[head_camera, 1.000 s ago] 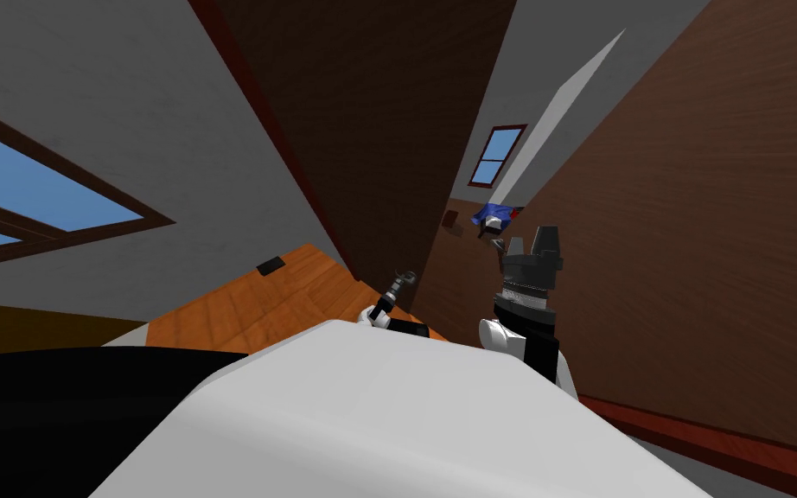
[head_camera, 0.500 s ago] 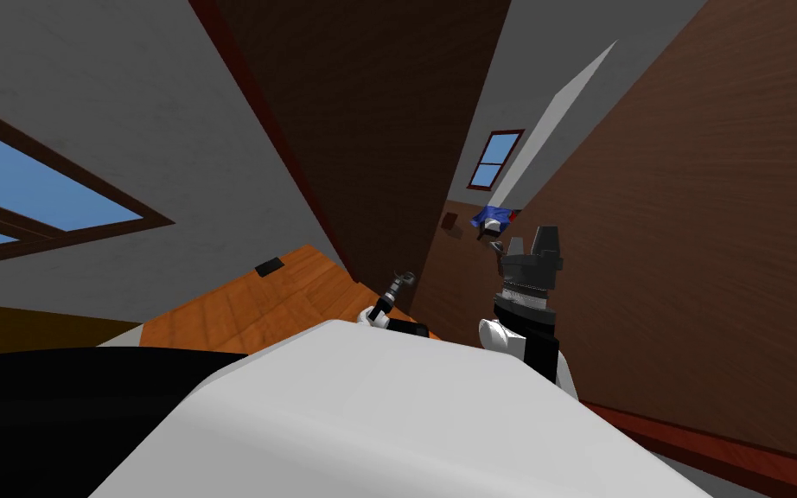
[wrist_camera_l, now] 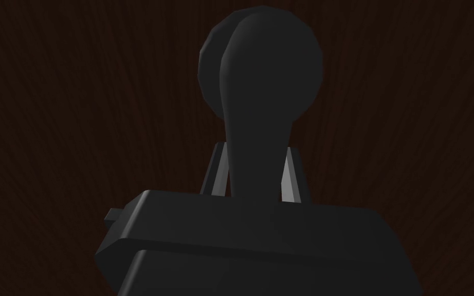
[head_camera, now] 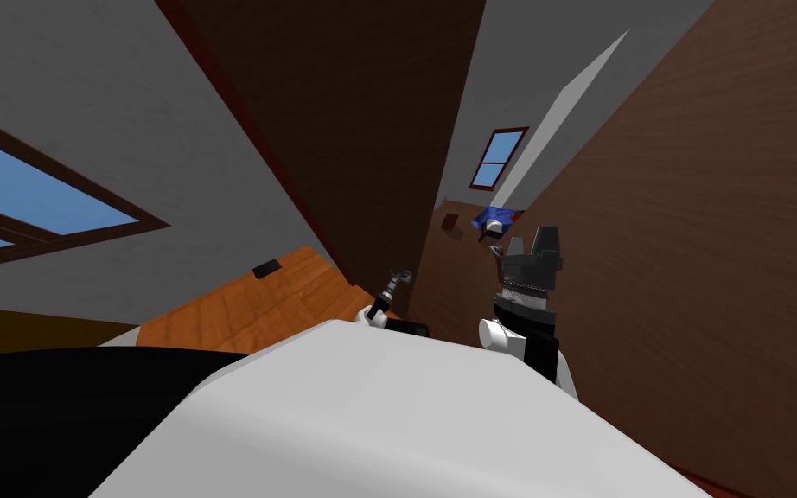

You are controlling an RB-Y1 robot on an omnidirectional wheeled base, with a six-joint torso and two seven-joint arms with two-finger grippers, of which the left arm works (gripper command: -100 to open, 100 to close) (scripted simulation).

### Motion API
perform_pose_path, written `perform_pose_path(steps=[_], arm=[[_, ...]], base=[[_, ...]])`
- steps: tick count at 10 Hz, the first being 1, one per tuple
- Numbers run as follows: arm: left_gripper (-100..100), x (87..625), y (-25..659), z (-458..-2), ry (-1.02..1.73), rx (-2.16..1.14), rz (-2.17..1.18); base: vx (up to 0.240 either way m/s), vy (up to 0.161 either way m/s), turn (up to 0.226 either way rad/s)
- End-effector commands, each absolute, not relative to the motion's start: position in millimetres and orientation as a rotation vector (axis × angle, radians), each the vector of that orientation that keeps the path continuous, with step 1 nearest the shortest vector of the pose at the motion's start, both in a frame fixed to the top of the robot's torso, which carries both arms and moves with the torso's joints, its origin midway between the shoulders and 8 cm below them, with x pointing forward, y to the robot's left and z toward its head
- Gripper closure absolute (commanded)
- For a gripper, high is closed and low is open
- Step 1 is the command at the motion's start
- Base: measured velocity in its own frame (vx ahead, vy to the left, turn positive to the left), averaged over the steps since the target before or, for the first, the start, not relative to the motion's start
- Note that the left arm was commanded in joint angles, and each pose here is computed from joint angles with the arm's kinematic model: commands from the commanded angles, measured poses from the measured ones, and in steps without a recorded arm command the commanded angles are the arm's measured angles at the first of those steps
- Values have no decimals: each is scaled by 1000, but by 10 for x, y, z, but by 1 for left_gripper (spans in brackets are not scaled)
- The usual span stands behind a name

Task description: Push the door open

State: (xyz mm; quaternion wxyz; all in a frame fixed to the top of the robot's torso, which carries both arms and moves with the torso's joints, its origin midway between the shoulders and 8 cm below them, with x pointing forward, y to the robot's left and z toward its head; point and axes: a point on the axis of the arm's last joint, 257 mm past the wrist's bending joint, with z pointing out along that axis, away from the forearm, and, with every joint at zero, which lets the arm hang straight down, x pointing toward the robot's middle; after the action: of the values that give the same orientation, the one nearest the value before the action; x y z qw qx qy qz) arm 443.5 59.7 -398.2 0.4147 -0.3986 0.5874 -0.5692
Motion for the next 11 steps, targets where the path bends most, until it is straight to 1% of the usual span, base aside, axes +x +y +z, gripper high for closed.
perform_pose_path(steps=[1, 11], arm=[[100, 4542, 796, -3942, 1452, -1006, -1403], [100, 4729, 1371, -3931, 1354, -1085, -1302]], base=[[158, -103, 53], [120, -112, 54]])
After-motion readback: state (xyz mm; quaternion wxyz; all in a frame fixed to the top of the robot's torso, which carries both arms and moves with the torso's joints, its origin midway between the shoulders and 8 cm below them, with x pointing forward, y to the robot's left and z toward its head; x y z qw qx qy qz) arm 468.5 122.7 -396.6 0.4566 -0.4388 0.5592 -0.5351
